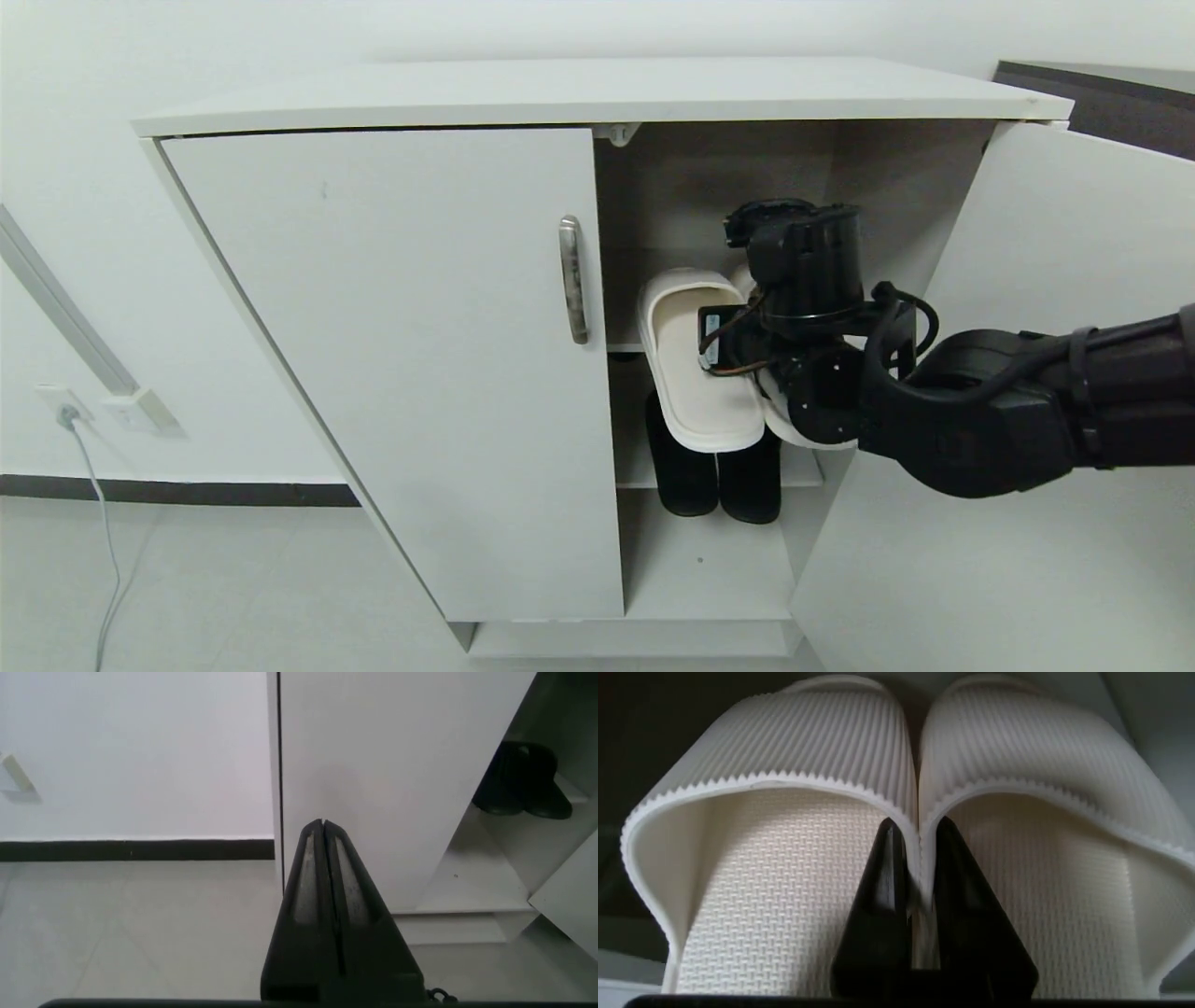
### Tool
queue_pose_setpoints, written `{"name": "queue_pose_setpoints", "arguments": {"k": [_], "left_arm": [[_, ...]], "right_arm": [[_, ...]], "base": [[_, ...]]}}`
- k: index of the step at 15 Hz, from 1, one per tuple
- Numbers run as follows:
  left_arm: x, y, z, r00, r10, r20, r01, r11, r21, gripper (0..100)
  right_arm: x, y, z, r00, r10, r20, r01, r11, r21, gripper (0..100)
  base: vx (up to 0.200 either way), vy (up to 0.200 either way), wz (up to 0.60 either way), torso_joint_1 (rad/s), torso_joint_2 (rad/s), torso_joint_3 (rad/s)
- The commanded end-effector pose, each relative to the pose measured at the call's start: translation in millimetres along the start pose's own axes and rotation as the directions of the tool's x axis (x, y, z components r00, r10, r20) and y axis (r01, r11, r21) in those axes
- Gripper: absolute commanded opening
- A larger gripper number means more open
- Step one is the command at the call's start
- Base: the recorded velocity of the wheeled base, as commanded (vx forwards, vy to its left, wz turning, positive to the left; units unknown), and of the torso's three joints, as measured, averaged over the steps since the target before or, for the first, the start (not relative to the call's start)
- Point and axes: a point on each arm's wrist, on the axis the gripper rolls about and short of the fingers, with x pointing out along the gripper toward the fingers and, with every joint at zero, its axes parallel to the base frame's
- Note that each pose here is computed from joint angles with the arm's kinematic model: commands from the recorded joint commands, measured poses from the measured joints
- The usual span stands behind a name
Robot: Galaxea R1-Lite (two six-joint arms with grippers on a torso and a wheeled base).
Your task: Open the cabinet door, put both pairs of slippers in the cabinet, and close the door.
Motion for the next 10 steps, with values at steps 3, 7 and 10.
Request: {"name": "queue_pose_setpoints", "arguments": {"k": [3,7,10], "left_arm": [[0.1,0.0,0.0,1.0,0.002,0.0,-0.002,1.0,-0.002,0],[0.0,0.1,0.4,1.0,0.003,0.001,-0.003,1.0,-0.002,0],[0.0,0.1,0.4,1.0,0.003,0.001,-0.003,1.0,-0.002,0]], "right_arm": [[36.1,1.2,11.2,0.998,-0.003,-0.063,0.006,0.999,0.051,0],[50.8,5.6,11.7,0.999,-0.01,-0.05,0.013,0.998,0.055,0],[62.2,4.5,18.1,0.999,-0.033,-0.021,0.034,0.998,0.056,0]], "base": [[0.0,0.0,0.0,0.0,0.0,0.0],[0.0,0.0,0.0,0.0,0.0,0.0],[0.0,0.0,0.0,0.0,0.0,0.0]]}}
